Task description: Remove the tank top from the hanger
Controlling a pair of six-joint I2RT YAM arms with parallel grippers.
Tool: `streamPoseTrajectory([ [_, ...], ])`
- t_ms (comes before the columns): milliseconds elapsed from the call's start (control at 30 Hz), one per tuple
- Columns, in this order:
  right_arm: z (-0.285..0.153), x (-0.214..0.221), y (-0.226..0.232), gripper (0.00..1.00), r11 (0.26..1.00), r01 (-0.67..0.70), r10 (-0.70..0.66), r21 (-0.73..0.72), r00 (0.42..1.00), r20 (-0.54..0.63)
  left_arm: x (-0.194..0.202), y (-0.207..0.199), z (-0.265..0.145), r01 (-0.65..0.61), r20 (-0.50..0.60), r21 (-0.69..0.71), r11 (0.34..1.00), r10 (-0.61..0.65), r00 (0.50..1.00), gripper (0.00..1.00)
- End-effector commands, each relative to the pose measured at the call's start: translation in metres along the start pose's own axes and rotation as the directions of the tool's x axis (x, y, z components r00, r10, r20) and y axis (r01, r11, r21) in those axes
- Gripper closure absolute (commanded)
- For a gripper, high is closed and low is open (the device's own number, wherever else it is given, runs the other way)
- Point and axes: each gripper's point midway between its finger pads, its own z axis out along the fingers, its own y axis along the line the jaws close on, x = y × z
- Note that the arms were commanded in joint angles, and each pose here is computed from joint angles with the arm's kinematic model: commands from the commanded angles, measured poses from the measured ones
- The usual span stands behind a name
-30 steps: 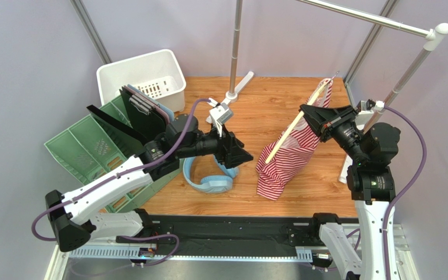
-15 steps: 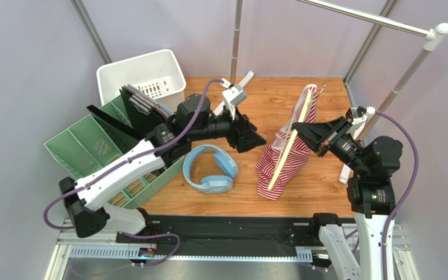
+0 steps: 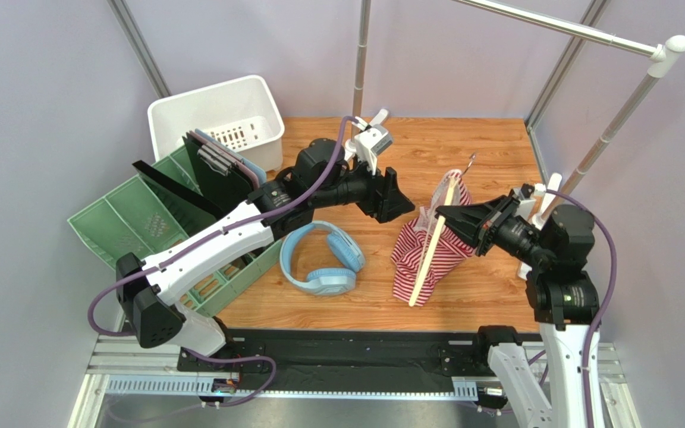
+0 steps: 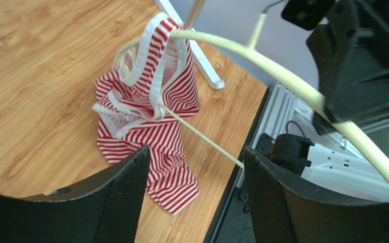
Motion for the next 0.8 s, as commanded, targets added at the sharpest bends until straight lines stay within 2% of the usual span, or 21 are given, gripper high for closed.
streamPoseTrajectory([
  [0,0.009,-0.01,-0.001,1.0,0.989,-0.145,0.144,0.042,0.989,0.015,-0.026,-0.007,-0.021,-0.015,0.116,-0.007,1.0,0.015,0.993,0.27],
  [333,0.003,-0.014,0.023,1.0,0.992,-0.122,0.118,0.038,0.99,0.082,-0.016,0.007,-0.016,0.01,0.086,-0.038,0.999,-0.006,0.996,0.27],
  [433,-0.003,-0.017,0.02,1.0,0.99,-0.105,0.092,0.095,0.986,0.139,-0.01,0.01,-0.015,0.026,0.074,-0.04,0.999,-0.023,0.997,0.27],
  [533,-0.003,-0.012,0.018,1.0,0.984,-0.129,0.116,0.12,0.987,0.113,-0.009,0.01,-0.012,0.027,0.075,-0.028,0.999,-0.025,0.997,0.27],
  [633,-0.009,-0.007,0.025,1.0,0.989,-0.118,0.107,0.093,0.987,0.121,-0.01,0.007,-0.001,0.001,0.079,0.014,1.0,-0.002,0.997,0.27],
  [767,-0.013,-0.001,0.03,1.0,0.992,-0.112,0.106,0.052,0.989,0.106,-0.011,0.009,0.036,-0.052,0.095,0.094,0.994,0.043,0.995,0.29],
])
